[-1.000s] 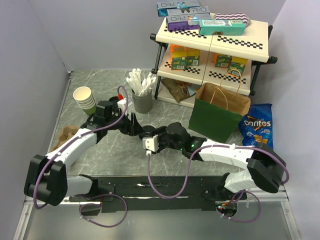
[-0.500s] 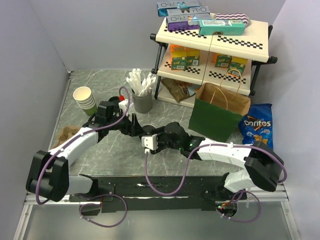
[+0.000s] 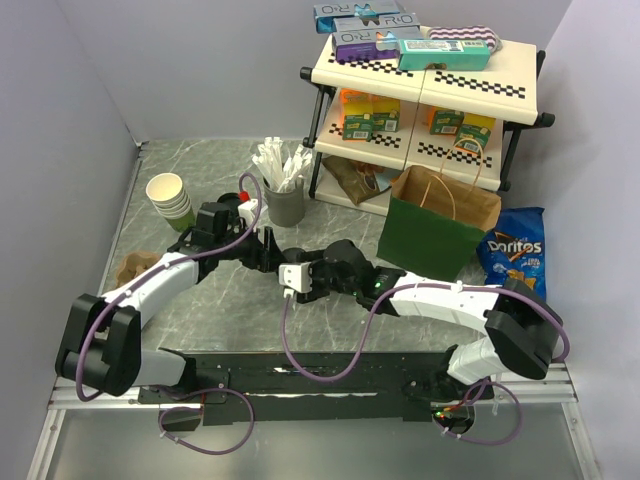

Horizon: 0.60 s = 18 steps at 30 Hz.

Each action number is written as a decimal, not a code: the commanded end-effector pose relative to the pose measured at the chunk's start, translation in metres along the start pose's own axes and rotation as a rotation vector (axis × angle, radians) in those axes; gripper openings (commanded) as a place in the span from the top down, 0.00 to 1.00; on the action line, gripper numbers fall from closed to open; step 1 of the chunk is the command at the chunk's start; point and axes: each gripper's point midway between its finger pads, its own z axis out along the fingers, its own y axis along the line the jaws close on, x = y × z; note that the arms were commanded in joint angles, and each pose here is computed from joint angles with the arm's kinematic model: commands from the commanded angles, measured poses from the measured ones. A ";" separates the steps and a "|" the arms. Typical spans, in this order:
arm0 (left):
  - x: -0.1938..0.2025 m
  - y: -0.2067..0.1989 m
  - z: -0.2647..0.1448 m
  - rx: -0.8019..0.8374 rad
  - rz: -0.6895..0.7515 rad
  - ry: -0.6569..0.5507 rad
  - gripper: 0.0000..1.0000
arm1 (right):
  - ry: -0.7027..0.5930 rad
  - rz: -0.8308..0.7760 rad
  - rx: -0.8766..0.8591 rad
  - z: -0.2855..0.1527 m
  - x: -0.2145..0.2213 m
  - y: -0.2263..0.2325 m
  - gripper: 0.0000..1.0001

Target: Pack the takeout coffee

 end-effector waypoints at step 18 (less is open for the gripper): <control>-0.018 -0.002 0.004 0.024 0.041 -0.024 0.25 | -0.055 0.284 0.020 -0.029 -0.030 -0.041 0.28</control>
